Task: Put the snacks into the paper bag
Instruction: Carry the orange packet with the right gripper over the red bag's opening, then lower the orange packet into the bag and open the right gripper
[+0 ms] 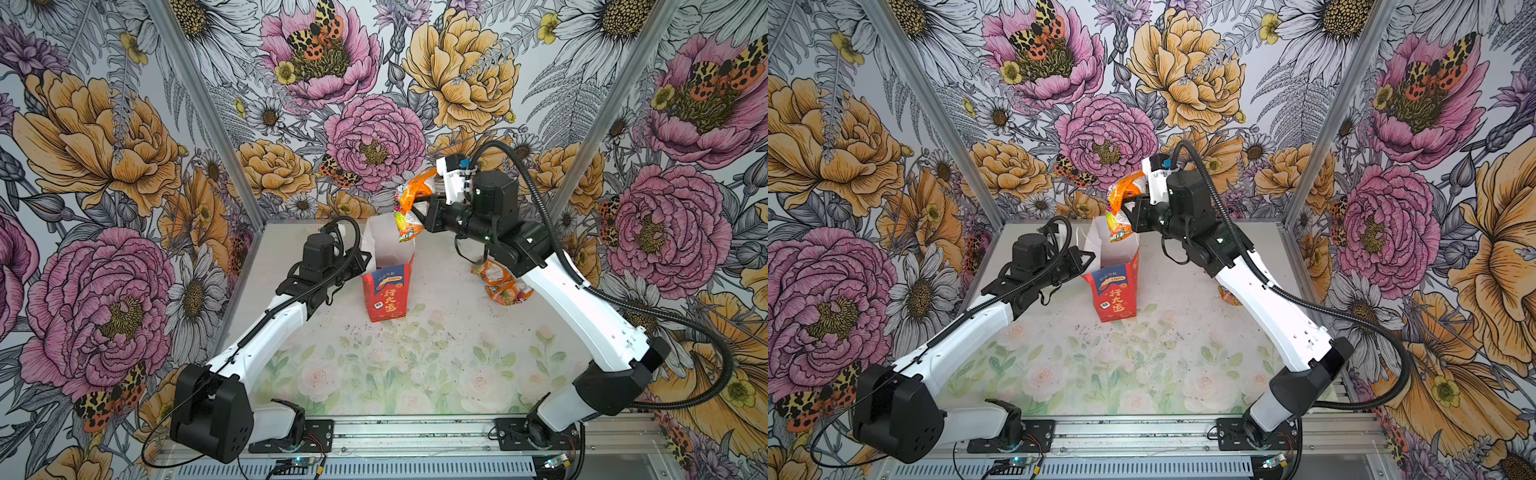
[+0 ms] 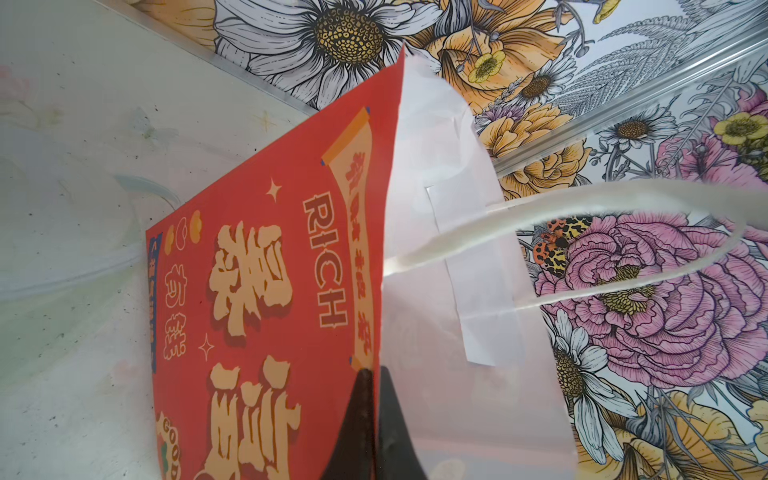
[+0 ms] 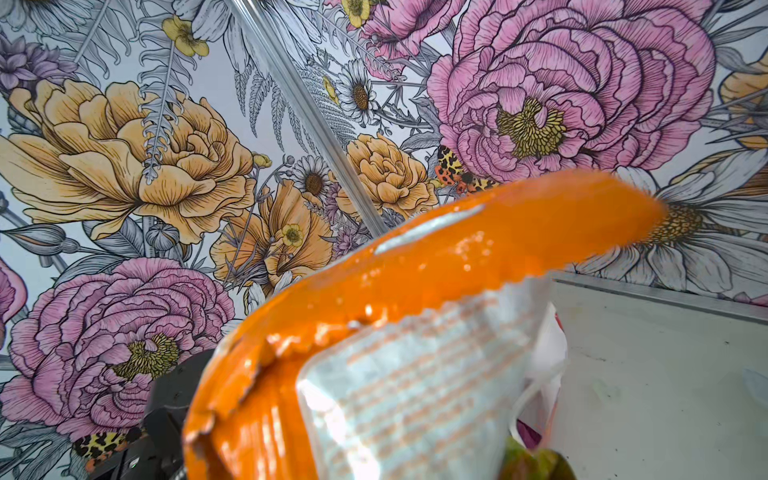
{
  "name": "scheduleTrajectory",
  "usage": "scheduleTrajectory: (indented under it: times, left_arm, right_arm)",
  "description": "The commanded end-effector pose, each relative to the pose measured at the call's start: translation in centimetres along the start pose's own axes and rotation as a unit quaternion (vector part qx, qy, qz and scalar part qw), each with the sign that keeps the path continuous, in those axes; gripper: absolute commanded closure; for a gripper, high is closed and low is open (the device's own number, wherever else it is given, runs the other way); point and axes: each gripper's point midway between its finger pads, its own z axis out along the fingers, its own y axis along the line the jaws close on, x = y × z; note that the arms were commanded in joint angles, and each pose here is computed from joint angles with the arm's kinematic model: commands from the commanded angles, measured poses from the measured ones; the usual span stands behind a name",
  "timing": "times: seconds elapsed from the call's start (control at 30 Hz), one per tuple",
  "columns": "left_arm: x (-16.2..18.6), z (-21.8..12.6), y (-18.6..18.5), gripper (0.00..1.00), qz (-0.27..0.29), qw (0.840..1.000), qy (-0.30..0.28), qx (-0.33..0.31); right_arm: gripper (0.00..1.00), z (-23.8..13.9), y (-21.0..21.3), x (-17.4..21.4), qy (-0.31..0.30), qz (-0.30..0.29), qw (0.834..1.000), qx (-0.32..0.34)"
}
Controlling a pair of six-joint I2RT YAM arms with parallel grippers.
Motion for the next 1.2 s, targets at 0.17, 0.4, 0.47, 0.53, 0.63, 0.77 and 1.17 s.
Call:
scheduleTrajectory:
  times: [0.17,0.4,0.47,0.53,0.63,0.77,1.17]
  left_arm:
    - [-1.9,-1.2,-2.4,1.0,0.009,0.999,-0.036,0.024]
    - [-1.8,-1.4,-2.4,1.0,0.01,0.999,-0.036,0.021]
    - [-1.9,-1.5,-2.3,1.0,0.01,0.999,-0.037,0.02]
    - [-1.9,-1.5,-2.3,1.0,0.01,0.999,-0.038,0.018]
    - [-2.0,-1.6,-2.2,1.0,0.009,0.999,-0.039,0.015]
    - [-2.1,-1.7,-2.3,1.0,0.008,0.999,-0.037,0.014]
    - [-2.1,-1.3,-2.3,1.0,0.005,0.999,-0.035,0.015]
  right_arm:
    - [1.0,5.2,0.9,-0.6,-0.028,-0.015,0.999,0.022]
    - [1.0,7.7,-0.5,1.5,-0.009,-0.014,0.998,0.056]
    - [1.0,8.0,-1.0,2.1,-0.002,-0.015,0.997,0.069]
    - [1.0,8.3,-1.6,2.9,0.009,-0.018,0.996,0.082]
    - [1.0,8.4,-2.4,3.5,0.02,-0.021,0.995,0.099]
    - [1.0,8.5,-3.5,4.5,0.036,-0.027,0.991,0.125]
    - [1.0,8.8,-4.6,7.0,0.081,-0.035,0.985,0.151]
